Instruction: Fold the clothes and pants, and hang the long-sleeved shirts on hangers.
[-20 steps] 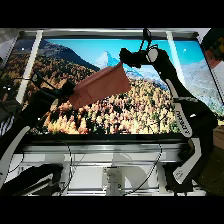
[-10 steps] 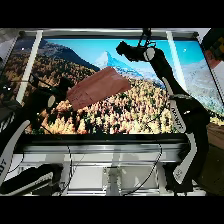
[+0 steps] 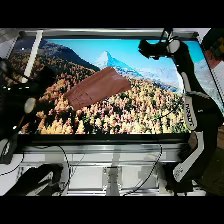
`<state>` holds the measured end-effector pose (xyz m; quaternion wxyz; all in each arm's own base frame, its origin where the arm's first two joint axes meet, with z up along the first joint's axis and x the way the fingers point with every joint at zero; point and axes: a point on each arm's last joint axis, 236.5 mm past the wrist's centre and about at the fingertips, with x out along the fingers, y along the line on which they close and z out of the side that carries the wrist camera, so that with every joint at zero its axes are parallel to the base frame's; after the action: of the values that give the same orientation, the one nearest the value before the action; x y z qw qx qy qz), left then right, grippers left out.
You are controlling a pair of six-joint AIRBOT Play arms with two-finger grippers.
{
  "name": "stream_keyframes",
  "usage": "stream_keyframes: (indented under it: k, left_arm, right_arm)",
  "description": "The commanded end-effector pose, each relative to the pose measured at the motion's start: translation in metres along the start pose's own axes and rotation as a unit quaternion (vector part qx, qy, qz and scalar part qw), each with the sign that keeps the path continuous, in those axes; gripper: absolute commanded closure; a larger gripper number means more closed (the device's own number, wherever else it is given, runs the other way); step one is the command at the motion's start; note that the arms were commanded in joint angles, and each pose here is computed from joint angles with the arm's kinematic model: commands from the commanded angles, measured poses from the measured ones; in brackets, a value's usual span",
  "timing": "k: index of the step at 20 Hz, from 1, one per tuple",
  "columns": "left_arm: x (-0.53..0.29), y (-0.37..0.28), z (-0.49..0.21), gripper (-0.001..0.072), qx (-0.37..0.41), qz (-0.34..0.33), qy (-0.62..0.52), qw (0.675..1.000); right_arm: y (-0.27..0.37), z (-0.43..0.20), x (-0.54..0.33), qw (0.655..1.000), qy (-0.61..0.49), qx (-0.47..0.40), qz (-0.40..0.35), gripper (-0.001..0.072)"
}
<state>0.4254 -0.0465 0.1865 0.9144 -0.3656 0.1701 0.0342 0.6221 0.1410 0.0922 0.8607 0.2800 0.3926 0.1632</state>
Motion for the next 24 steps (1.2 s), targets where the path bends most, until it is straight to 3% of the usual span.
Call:
stream_keyframes:
  k: [1, 2, 3, 4, 5, 6, 10, 11, 14, 19, 24]
  left_arm:
    - [-0.063, -0.037, 0.043, 0.0536, 0.069, -0.06, -0.068, 0.993]
    - [-0.076, -0.043, 0.05, 0.041, 0.068, -0.072, -0.081, 0.992]
    - [-0.088, -0.048, 0.056, 0.0342, 0.066, -0.082, -0.092, 0.99]
    - [-0.098, -0.052, 0.062, 0.0334, 0.065, -0.09, -0.101, 0.989]
    - [-0.106, -0.055, 0.065, 0.0334, 0.064, -0.097, -0.109, 0.987]
    - [-0.111, -0.056, 0.068, 0.0334, 0.063, -0.101, -0.113, 0.986]
    - [-0.114, -0.057, 0.069, 0.0334, 0.063, -0.103, -0.116, 0.986]
    - [-0.114, -0.057, 0.069, 0.0334, 0.063, -0.103, -0.116, 0.986]
    - [-0.114, -0.057, 0.069, 0.0334, 0.064, -0.103, -0.116, 0.986]
    - [-0.114, -0.057, 0.069, 0.0334, 0.068, -0.102, -0.117, 0.986]
    - [-0.114, -0.057, 0.069, 0.0334, 0.068, -0.102, -0.117, 0.986]
  right_arm:
    - [0.011, -0.027, -0.023, 0.984, 0.099, 0.066, 0.133, 0.0702]
    - [0.006, -0.034, -0.026, 0.975, 0.124, 0.096, 0.16, 0.0699]
    - [-0.001, -0.042, -0.025, 0.967, 0.146, 0.117, 0.173, 0.0691]
    - [-0.011, -0.05, -0.019, 0.963, 0.164, 0.137, 0.166, 0.0533]
    - [-0.022, -0.061, -0.014, 0.959, 0.183, 0.16, 0.145, 0.0213]
    - [-0.03, -0.071, -0.006, 0.954, 0.201, 0.185, 0.121, 0.0093]
    - [-0.044, -0.118, 0.026, 0.945, 0.254, 0.202, 0.05, 0.0081]
    - [-0.044, -0.129, 0.033, 0.942, 0.265, 0.202, 0.036, 0.0004]
    - [-0.054, -0.161, 0.049, 0.939, 0.291, 0.182, -0.015, 0.0005]
    - [-0.048, -0.194, 0.069, 0.915, 0.334, 0.225, 0.004, 0.0006]
    - [-0.035, -0.184, 0.091, 0.928, 0.292, 0.231, 0.019, 0.0006]
